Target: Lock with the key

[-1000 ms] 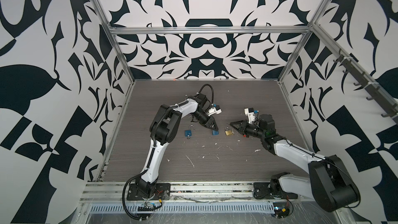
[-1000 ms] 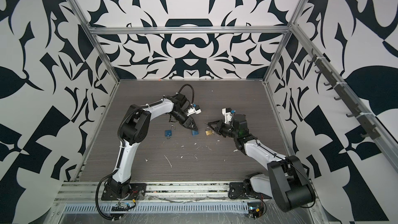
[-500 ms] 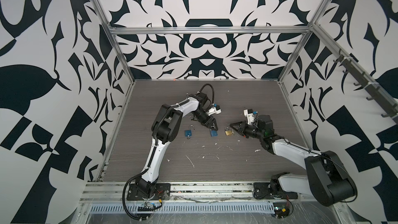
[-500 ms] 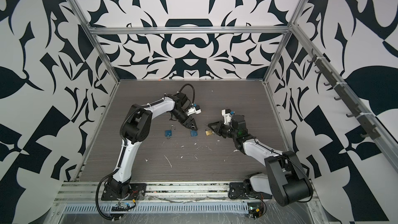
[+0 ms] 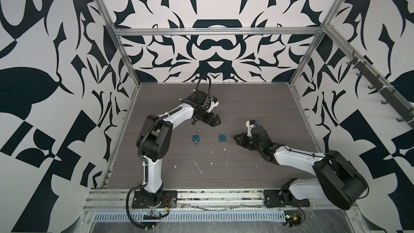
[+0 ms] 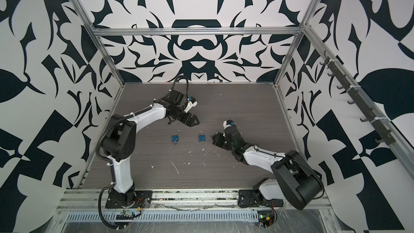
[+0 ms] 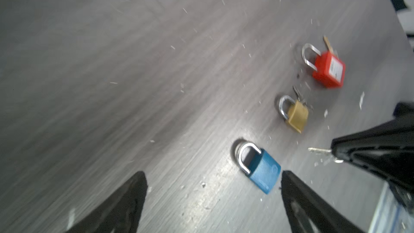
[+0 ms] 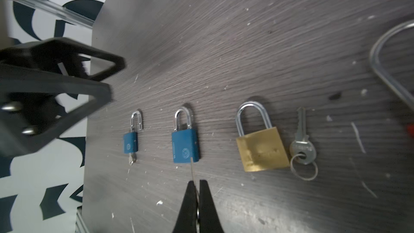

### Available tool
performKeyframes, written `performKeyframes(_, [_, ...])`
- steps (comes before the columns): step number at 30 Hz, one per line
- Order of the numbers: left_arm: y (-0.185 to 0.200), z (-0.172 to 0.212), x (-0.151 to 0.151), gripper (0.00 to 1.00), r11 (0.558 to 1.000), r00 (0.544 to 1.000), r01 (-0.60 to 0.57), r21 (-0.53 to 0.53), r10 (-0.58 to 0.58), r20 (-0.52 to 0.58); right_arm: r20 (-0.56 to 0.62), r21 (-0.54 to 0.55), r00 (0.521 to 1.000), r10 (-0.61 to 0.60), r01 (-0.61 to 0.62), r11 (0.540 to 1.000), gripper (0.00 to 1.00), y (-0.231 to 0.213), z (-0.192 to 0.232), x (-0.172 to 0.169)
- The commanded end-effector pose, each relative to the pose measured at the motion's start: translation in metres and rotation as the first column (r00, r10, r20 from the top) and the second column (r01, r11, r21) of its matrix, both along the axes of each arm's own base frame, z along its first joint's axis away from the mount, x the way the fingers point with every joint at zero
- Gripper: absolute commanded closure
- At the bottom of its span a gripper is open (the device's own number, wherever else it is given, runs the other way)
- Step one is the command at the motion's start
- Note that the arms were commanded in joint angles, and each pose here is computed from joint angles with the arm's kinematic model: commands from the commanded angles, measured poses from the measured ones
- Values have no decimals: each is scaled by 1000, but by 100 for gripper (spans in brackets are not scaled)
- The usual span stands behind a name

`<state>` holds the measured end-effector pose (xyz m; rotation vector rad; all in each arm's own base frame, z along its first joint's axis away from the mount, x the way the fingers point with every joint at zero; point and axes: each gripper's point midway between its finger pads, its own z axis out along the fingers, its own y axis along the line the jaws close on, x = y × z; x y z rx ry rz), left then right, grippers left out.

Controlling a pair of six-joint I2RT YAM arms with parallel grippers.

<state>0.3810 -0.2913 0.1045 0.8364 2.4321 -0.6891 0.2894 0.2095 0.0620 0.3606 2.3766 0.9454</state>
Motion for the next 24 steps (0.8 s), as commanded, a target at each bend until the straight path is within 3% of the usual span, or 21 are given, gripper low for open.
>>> performKeyframes(1, [21, 30, 34, 0, 970, 950, -234, -69, 243, 198, 62, 21, 996, -64, 63, 998, 100, 6, 12, 26])
performKeyframes(6, [31, 36, 10, 0, 953, 937, -250, -172, 283, 205, 81, 44, 993, -91, 88, 995, 100, 15, 13, 37])
performKeyframes(10, [51, 45, 3, 0, 893, 877, -354, -278, 420, 235, 72, 39, 991, -109, 107, 994, 100, 22, 10, 42])
performKeyframes(13, [62, 48, -3, 0, 849, 873, -415, -327, 473, 121, 48, 34, 987, -156, 155, 987, 100, 20, 0, 44])
performKeyframes(20, [58, 45, -26, 0, 889, 916, -339, -309, 387, 108, 1, 78, 982, -189, 188, 979, 100, 32, -20, 46])
performKeyframes(24, [65, 47, -36, 0, 902, 918, -327, -283, 374, 129, -4, 82, 974, -225, 225, 971, 89, 34, -26, 39])
